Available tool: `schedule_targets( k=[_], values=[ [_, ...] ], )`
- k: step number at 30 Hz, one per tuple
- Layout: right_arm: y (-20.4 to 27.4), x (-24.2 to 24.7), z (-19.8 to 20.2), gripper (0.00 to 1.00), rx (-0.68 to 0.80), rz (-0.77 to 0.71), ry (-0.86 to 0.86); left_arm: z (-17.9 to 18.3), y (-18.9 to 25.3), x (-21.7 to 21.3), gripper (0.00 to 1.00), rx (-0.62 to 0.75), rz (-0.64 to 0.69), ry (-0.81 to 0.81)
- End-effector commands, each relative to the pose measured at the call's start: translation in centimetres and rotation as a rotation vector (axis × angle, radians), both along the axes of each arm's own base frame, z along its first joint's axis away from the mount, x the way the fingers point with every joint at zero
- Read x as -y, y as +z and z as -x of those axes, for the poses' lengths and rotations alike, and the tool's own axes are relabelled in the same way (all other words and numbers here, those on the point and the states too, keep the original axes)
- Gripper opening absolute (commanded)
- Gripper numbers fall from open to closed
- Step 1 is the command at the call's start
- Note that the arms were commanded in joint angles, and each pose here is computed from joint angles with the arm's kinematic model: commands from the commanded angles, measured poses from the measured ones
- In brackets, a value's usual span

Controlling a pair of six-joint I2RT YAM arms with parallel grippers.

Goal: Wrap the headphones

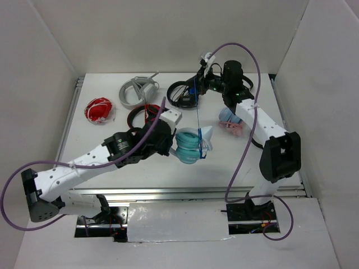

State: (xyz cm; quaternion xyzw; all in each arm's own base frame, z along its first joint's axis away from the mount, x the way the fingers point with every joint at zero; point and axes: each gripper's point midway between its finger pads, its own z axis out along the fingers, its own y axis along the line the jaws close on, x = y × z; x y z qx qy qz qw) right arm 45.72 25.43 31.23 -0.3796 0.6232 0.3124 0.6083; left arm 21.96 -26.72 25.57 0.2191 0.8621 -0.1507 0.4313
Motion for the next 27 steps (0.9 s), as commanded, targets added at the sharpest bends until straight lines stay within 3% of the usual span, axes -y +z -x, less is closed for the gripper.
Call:
schedule_targets(
  k=[1,7,12,18,27],
  values=[
    [1.7,2.5,1.4,0.0,0.093,0.197,-0.113,0.0,-1.3,0.4,0.0,0.003,-0.078,0.017],
    [5.5,3.7,6.5,0.0,0.196,0.286,-0.268,-2.6,-5.1,-2.2,0.0,-0.067,-0.166,0.204],
    [5.2,4.2,9.9,0.0,0.152,0.31,-0.433,-6.1,-6.8,-6.2,0.0,-0.129,-0.178,0.42],
    [3.2,2.1,15.5,0.0,0.049,0.282,-0.461,-11.0,-6.7,-12.3,0.0,-0.166,-0.203,0.72],
    [-3.5,-1.1,23.0,0.0,-0.145,0.26,-0.401,-18.2,-2.0,-18.5,0.0,-0.126,-0.001,0.956]
  ],
)
